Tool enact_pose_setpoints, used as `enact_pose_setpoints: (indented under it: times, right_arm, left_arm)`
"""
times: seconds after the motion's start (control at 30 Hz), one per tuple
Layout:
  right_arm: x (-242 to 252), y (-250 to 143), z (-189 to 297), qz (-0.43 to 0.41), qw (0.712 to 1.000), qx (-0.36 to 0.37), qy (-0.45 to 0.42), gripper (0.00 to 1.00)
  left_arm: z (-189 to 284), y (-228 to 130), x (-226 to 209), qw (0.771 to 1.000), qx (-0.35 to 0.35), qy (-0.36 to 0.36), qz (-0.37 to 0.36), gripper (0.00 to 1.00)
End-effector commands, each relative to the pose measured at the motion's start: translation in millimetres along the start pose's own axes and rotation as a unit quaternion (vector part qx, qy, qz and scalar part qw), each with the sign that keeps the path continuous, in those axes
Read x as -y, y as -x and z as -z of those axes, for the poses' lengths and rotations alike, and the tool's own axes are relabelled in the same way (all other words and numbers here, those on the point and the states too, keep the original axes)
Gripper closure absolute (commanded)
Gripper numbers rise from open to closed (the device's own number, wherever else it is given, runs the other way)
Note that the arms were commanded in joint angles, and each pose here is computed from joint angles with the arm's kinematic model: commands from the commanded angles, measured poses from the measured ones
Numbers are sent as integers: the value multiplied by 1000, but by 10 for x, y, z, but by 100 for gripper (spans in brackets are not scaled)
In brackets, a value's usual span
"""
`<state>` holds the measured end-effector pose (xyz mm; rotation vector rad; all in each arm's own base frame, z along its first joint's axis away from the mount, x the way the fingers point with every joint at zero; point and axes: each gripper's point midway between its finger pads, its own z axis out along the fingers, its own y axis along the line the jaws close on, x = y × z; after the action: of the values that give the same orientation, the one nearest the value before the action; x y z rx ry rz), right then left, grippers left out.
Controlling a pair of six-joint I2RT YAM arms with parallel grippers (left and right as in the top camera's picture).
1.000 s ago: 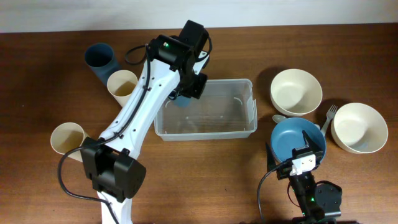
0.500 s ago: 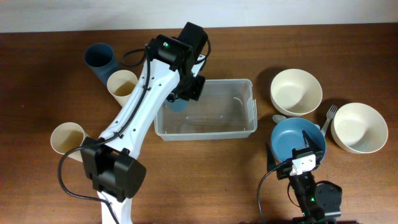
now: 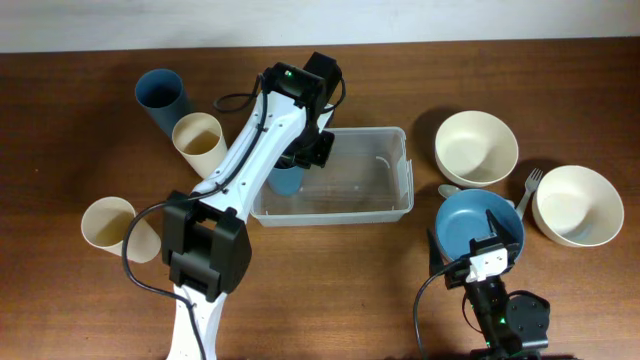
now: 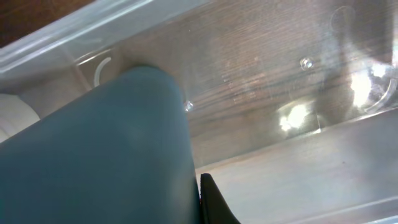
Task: Pack container
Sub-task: 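Lower the blue cup into the container's left end and release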
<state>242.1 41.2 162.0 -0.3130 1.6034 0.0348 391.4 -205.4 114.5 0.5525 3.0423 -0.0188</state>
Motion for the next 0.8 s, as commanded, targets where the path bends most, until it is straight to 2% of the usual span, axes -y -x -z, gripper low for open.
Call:
enact_pose_setpoints:
  times: [0.0,0.47,0.77]
  right_arm:
    - [0,-24,-1,-2,1000,-1,-2,1]
    - [0,-24,-1,-2,1000,-1,-2,1]
    - [0,-24,-1,-2,1000,-1,-2,1]
  left_arm:
    - [-70,42,-73,1000,-1,1,15,98]
    - [-72,128,-177,1000,14,0,28,97]
    - [-71,158,-175,999,20,-1,28,84]
